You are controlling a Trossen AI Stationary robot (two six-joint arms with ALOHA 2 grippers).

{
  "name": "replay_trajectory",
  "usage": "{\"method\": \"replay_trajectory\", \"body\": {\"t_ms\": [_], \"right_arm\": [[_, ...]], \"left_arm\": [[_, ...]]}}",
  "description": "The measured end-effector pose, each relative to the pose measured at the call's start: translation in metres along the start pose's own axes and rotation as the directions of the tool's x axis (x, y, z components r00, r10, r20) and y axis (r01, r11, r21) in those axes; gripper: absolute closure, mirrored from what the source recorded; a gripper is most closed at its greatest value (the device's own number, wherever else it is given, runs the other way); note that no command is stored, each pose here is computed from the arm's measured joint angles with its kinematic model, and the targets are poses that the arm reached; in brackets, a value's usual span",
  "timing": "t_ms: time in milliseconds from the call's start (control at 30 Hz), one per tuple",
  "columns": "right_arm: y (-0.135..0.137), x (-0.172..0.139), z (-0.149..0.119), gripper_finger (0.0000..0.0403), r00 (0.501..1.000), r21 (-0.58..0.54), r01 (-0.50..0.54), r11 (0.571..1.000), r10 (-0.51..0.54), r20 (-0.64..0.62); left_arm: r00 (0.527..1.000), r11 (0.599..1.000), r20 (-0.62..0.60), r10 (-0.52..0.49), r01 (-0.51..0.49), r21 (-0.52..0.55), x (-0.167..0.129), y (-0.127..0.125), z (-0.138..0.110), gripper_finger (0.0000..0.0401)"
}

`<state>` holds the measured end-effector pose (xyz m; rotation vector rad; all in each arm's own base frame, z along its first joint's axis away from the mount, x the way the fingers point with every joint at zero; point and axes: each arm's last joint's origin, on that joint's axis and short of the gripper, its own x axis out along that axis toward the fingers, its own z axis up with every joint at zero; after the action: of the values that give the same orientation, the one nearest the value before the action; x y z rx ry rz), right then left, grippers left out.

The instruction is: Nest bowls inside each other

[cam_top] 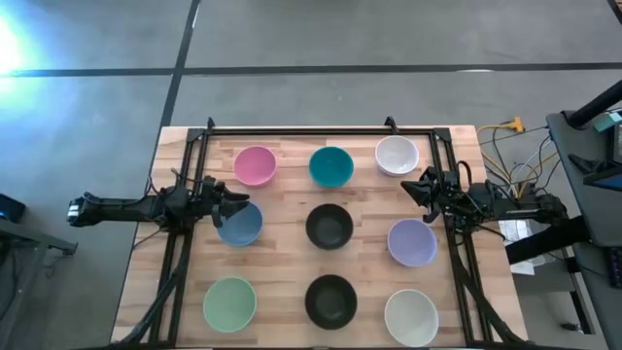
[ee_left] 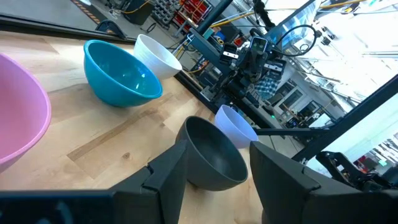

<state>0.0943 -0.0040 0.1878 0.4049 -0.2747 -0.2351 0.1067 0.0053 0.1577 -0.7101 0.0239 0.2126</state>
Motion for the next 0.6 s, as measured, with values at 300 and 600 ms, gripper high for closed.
{"method": "replay_trajectory", "body": {"t_ms": [300,600], "right_arm": [[0.0000,0.0000,-0.0001,0.0394,1.000,0.000,0.000,1.000,0.000,-0.001],[0.0004,0.0000,0.0009,0.0394,1.000,-0.017,-0.004,1.000,0.004,0.010]], "left_arm": [[1.000,1.000,0.000,0.000,0.000,0.000,0.0000,0.0000,0.0000,0.0242],[1.000,1.000,0.000,0.000,0.000,0.000,0.0000,0.0000,0.0000,0.0242]]}}
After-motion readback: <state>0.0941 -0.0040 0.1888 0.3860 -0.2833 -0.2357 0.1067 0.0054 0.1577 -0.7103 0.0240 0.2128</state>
